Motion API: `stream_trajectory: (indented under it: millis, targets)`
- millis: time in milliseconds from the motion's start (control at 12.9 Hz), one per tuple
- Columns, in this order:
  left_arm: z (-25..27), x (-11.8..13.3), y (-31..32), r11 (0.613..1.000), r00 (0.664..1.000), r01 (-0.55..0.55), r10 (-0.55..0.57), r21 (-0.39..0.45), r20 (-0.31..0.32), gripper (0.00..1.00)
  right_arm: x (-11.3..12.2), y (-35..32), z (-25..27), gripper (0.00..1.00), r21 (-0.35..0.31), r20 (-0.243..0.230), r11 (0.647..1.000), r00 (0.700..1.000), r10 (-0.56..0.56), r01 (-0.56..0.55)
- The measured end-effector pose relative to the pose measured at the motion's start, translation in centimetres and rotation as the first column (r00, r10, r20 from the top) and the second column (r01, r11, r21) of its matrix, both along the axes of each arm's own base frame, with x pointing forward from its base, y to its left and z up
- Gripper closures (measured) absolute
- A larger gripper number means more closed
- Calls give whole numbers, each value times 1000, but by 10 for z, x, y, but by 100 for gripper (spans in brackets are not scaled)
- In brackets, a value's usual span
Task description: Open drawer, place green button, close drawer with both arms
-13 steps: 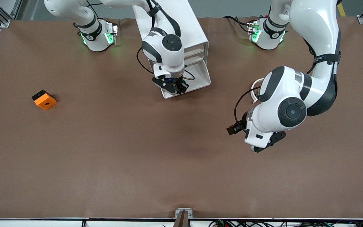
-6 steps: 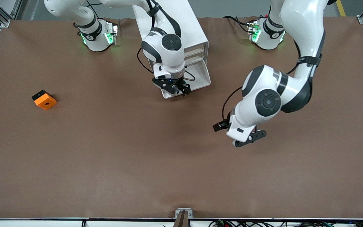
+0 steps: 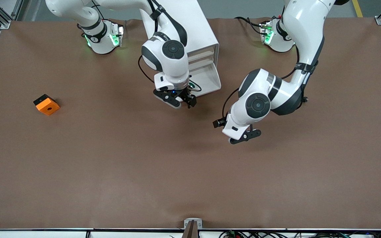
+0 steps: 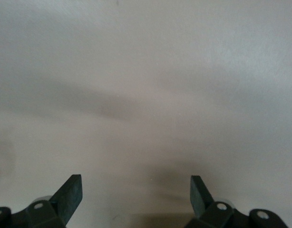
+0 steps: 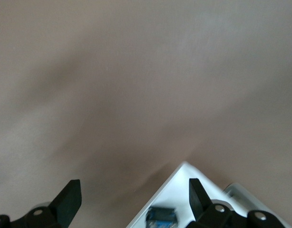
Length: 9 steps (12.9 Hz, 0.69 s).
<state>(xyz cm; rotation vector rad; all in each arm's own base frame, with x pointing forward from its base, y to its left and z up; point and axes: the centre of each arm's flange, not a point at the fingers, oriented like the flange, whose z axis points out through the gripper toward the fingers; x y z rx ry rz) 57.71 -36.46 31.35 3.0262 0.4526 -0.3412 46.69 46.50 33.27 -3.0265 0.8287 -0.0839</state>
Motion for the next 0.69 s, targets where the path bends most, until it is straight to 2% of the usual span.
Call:
stream_trajectory:
  millis: [232, 463, 695]
  targets:
    - [-27, -15, -24, 999, 999, 34, -34, 6, -20, 0, 59, -53, 32, 0, -30, -26, 994, 995, 100, -101]
    - [-57, -34, -52, 1000, 999, 29, -29, 10, -38, 0, 111, -127, 48, 0, -45, -61, 977, 976, 207, -210]
    - [-75, -54, -78, 1000, 995, 2, -5, -30, -98, 0, 145, -200, 61, 0, -48, -105, 958, 955, 278, -284]
